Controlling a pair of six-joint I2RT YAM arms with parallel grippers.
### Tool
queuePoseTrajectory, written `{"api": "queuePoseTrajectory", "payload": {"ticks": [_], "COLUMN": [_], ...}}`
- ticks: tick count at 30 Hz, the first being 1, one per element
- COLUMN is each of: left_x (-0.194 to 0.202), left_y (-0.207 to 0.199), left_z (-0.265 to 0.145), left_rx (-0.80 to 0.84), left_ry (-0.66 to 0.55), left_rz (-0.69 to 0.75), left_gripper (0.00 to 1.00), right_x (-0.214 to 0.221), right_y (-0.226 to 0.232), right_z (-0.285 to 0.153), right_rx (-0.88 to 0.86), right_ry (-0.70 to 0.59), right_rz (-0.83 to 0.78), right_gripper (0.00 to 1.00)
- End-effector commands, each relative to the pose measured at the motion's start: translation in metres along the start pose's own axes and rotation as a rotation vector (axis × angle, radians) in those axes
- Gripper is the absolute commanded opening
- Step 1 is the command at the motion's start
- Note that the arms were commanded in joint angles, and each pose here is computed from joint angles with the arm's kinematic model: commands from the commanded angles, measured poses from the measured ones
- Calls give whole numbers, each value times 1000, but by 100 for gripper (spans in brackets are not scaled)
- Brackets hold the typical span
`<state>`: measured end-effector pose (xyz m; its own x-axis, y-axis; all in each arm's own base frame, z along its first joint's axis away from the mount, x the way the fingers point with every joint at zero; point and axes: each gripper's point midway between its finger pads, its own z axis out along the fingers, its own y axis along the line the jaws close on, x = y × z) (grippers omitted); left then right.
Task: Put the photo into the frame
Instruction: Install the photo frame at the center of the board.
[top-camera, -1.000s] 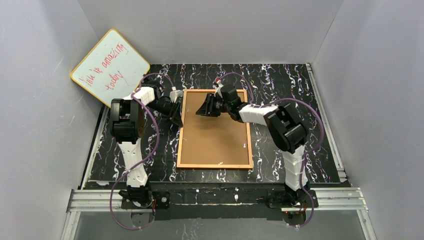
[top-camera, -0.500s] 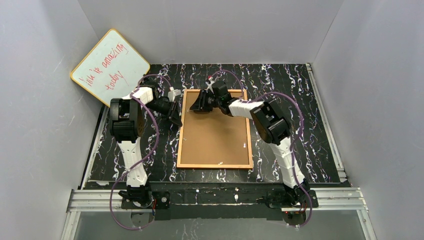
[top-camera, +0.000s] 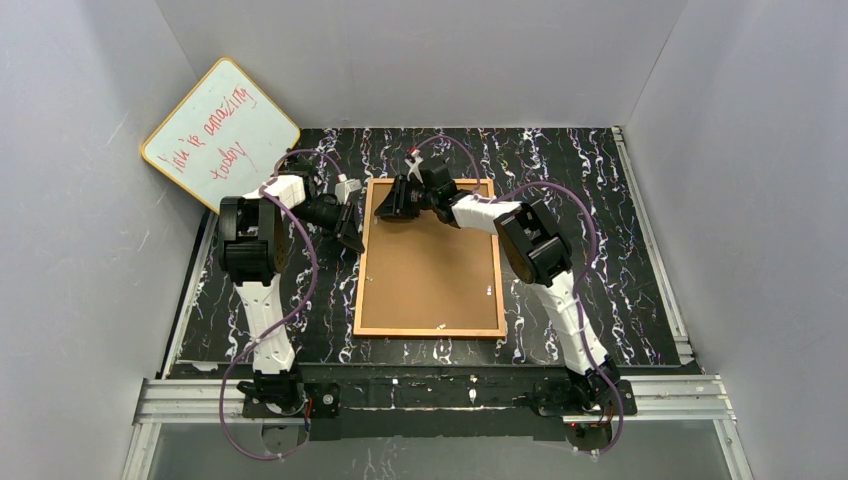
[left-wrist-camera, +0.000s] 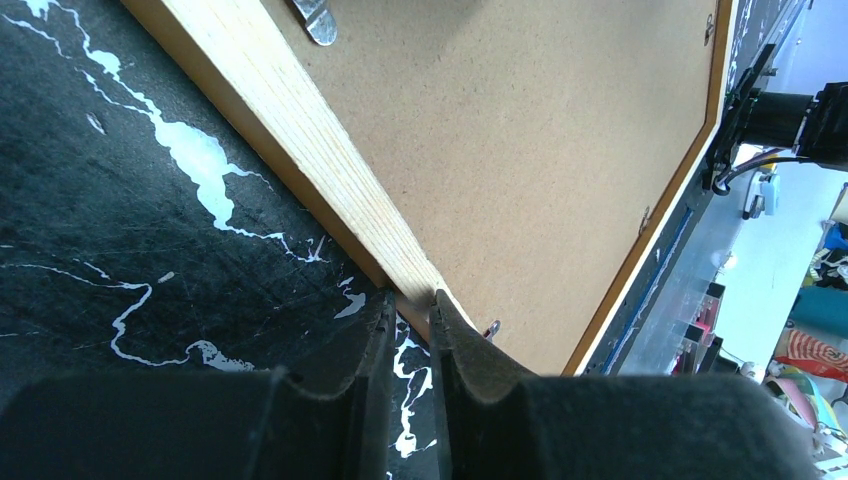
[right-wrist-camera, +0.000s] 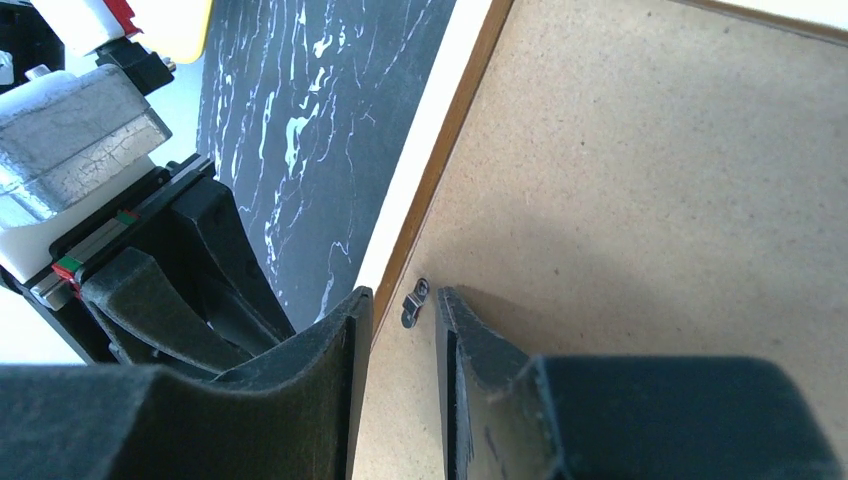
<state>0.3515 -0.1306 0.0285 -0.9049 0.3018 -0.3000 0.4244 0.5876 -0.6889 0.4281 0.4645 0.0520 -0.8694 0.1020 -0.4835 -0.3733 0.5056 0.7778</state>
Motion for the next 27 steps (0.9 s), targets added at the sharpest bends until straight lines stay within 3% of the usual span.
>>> {"api": "queuePoseTrajectory", "payload": {"ticks": [1, 27], "left_x": [22, 22], "left_y": [26, 27], "left_z": [24, 22], "left_rx": [-54, -63], "left_ry": [79, 81], "left_rz": [52, 69], "left_gripper": [10, 10], "right_x": [11, 32], "right_y": [-9, 7], "right_z": [11, 24], "right_rx": [23, -40], "right_ry": [39, 106], "right_rz": [6, 18], "right_gripper": [38, 36]}}
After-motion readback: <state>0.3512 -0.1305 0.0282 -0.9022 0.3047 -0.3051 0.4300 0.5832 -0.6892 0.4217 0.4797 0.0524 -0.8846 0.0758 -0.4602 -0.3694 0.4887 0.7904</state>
